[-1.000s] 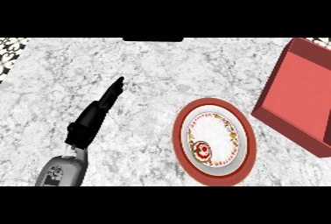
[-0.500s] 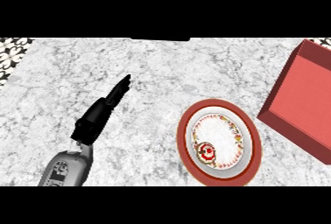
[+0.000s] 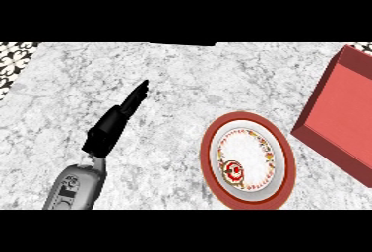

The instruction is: Pick the sweet potato from the plate and place it in the cardboard box

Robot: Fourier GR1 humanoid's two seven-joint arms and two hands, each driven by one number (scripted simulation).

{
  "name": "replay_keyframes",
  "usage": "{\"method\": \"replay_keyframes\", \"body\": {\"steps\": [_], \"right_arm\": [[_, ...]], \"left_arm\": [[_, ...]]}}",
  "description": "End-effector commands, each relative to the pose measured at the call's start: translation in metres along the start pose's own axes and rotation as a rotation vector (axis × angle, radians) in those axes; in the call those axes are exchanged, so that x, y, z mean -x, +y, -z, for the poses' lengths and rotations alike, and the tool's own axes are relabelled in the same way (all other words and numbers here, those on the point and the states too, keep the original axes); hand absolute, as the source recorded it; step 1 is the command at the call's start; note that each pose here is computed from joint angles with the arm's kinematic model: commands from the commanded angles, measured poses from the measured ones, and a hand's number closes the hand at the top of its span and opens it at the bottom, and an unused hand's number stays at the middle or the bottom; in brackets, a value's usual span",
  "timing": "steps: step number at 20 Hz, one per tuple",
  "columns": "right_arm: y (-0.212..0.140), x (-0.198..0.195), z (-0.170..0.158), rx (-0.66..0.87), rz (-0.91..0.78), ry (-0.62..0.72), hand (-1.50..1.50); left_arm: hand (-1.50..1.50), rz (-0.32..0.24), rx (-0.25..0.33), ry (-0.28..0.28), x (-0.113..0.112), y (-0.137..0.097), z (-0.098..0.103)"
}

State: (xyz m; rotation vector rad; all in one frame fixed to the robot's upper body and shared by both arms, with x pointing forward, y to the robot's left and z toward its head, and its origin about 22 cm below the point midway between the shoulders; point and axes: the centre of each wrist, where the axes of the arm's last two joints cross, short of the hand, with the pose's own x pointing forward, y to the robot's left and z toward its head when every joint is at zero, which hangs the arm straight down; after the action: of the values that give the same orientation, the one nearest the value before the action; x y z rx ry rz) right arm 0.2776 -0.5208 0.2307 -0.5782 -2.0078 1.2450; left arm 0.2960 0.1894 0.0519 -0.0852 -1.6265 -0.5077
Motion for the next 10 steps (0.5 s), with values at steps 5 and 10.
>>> {"method": "replay_keyframes", "body": {"steps": [5, 10], "right_arm": [[0.075, 0.031, 0.028, -0.132, 0.033, -0.110, 1.50], [0.086, 0.040, 0.035, -0.260, 0.225, 0.021, -1.50]], "left_arm": [[0.00, -0.005, 0.001, -0.005, -0.009, 0.001, -0.003], [0.00, -0.016, 0.010, 0.001, 0.005, 0.011, -0.005]]}}
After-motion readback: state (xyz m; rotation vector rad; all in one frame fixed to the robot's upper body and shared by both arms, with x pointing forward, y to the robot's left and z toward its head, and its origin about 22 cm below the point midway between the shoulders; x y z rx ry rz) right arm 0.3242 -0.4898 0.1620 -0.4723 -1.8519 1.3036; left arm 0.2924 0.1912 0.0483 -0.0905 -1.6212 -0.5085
